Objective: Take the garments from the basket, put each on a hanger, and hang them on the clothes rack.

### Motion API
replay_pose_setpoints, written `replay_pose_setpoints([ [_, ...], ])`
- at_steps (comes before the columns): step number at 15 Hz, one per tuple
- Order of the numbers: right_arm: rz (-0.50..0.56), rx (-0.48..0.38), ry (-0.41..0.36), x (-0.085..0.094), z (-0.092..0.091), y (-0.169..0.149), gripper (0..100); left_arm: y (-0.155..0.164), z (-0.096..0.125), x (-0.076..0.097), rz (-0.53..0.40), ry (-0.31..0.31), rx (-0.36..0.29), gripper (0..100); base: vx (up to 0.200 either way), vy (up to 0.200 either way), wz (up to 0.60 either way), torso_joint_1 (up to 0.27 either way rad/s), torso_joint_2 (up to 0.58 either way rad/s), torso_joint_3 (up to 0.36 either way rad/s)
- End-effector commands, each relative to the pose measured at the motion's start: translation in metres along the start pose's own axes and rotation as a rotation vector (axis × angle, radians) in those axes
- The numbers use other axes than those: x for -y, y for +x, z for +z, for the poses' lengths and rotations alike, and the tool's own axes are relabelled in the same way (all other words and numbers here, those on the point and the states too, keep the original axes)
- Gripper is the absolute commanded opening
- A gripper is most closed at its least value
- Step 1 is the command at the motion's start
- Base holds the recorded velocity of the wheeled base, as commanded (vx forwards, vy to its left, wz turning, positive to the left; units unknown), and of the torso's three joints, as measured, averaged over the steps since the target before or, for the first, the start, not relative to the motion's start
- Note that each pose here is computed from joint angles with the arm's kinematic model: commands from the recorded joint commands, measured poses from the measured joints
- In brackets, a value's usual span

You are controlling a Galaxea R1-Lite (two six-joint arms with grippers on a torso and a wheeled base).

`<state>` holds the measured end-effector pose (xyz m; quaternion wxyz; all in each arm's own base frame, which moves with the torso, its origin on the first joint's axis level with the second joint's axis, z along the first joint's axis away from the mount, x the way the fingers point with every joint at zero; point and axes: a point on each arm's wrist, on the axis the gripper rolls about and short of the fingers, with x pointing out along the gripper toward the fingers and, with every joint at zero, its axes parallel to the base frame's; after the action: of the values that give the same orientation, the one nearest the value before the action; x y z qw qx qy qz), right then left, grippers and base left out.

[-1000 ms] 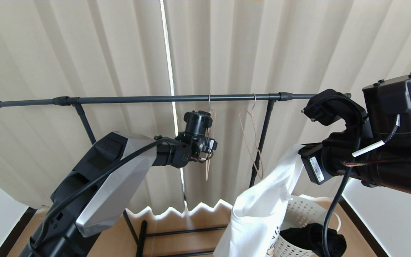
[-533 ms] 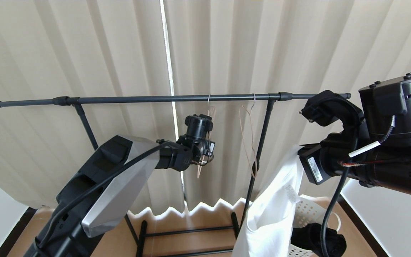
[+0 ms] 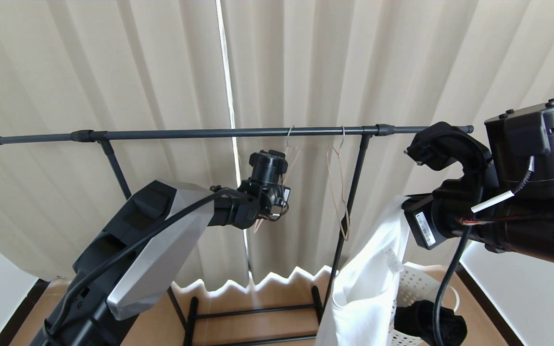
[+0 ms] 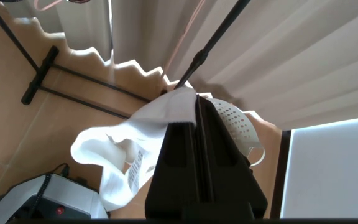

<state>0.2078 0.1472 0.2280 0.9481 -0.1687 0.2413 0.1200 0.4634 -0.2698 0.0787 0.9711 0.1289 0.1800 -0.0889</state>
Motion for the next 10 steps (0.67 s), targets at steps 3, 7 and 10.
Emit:
replay_pose_setpoints([
  [3,0.0,0.001,0.0,0.0001,0.0002,-0.0004,0,-0.007,0.011,-0.0025,0.0,-0.01,0.024,0,0.0,0.0,0.0,0.0,0.0,0.0],
  [7,0.0,-0.001,-0.001,-0.0002,-0.0003,0.0002,0,-0.0094,0.0144,-0.0028,-0.001,-0.027,0.031,0,0.0,0.0,0.0,0.0,0.0,0.0],
  [10,0.0,-0.003,-0.002,-0.0004,-0.0004,0.0007,0,-0.0098,0.0151,-0.0031,0.0,-0.029,0.032,0,0.0,0.0,0.0,0.0,0.0,0.0],
])
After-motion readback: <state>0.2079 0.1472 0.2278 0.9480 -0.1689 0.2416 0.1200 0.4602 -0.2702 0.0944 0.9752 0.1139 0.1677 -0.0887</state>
